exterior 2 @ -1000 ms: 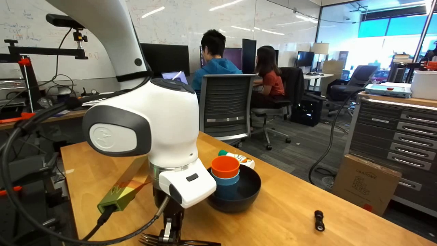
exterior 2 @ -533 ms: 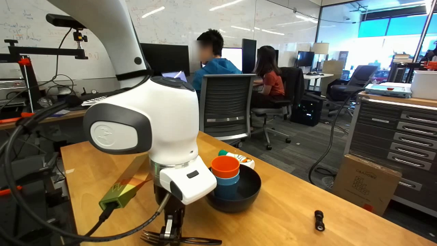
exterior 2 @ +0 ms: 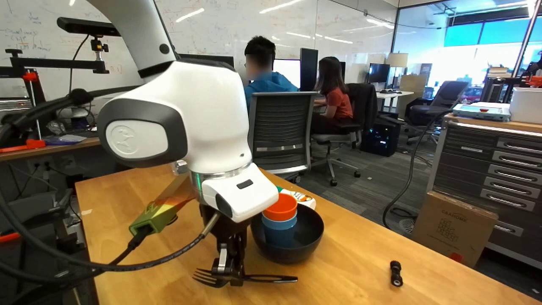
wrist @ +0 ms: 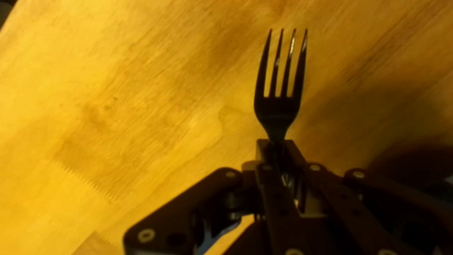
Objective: Put the cups into each other in the black bowl and put the fork in them beginning with the dark blue one, then the light blue one, and finally the orange one
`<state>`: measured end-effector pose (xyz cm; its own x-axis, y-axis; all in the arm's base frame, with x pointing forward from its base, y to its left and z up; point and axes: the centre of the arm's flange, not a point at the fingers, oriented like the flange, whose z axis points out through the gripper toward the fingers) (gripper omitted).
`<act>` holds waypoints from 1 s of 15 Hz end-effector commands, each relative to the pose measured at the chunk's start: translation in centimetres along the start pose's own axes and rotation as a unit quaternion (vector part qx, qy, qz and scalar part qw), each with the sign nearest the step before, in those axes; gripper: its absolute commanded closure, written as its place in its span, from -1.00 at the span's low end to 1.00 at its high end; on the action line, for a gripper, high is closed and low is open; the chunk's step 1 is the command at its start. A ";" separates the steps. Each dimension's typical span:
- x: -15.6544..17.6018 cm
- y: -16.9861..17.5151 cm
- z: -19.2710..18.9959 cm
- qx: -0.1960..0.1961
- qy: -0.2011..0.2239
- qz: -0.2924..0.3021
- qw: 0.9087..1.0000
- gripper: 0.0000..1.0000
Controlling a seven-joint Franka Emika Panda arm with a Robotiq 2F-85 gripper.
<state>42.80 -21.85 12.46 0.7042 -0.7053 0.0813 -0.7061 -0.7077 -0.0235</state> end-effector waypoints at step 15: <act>-2.2 -6.2 -15.5 0.076 0.318 -0.072 0.942 0.91</act>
<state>45.18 -17.88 25.19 0.6110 -0.5430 0.5761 -0.6036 -0.7904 -0.1048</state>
